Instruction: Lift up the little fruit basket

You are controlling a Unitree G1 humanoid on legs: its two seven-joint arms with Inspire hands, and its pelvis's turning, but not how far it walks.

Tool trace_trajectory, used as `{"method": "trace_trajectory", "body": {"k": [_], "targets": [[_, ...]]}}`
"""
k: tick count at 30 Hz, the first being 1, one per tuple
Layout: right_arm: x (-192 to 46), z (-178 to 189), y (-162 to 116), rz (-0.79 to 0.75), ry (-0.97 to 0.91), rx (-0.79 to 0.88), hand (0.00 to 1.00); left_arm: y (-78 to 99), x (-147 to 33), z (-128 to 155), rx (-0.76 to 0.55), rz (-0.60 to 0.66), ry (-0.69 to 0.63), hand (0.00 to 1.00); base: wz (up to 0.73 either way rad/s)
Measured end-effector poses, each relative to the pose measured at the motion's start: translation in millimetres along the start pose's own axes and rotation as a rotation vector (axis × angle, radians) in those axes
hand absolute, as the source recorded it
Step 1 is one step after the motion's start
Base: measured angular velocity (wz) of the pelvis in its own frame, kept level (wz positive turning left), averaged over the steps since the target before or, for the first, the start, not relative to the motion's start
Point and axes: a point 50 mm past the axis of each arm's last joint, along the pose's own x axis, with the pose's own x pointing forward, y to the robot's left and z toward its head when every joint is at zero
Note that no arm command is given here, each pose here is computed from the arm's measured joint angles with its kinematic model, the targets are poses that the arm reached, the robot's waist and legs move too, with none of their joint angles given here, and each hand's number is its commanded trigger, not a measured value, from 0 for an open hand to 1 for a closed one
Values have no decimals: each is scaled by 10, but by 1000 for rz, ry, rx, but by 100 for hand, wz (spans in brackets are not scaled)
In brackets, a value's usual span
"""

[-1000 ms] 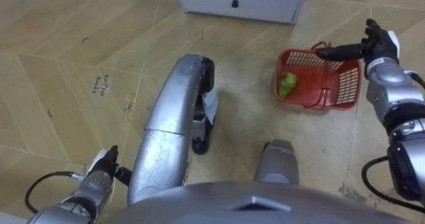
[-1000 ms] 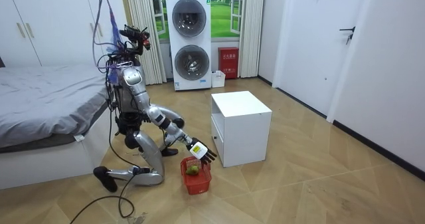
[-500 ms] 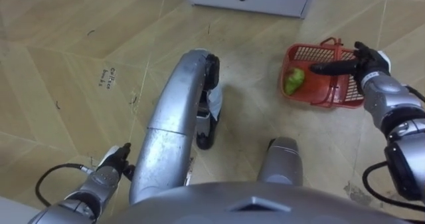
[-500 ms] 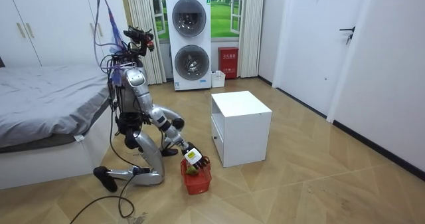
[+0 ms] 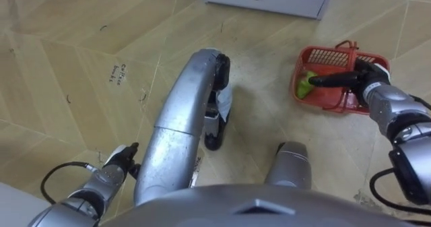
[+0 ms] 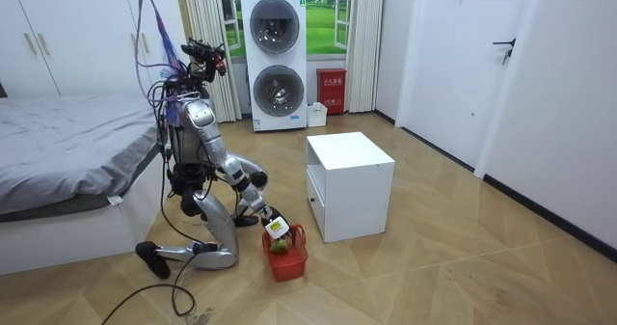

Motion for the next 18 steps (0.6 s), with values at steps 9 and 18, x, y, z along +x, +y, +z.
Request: {"method": "trace_trajectory", "body": {"k": [9, 18], "targets": [[0, -14, 12, 16, 12, 0, 100, -26, 3, 8, -2, -21, 6, 0, 0], [5, -19, 79, 40, 11, 4, 100, 9, 18, 100, -40, -29, -10, 0, 0]]}}
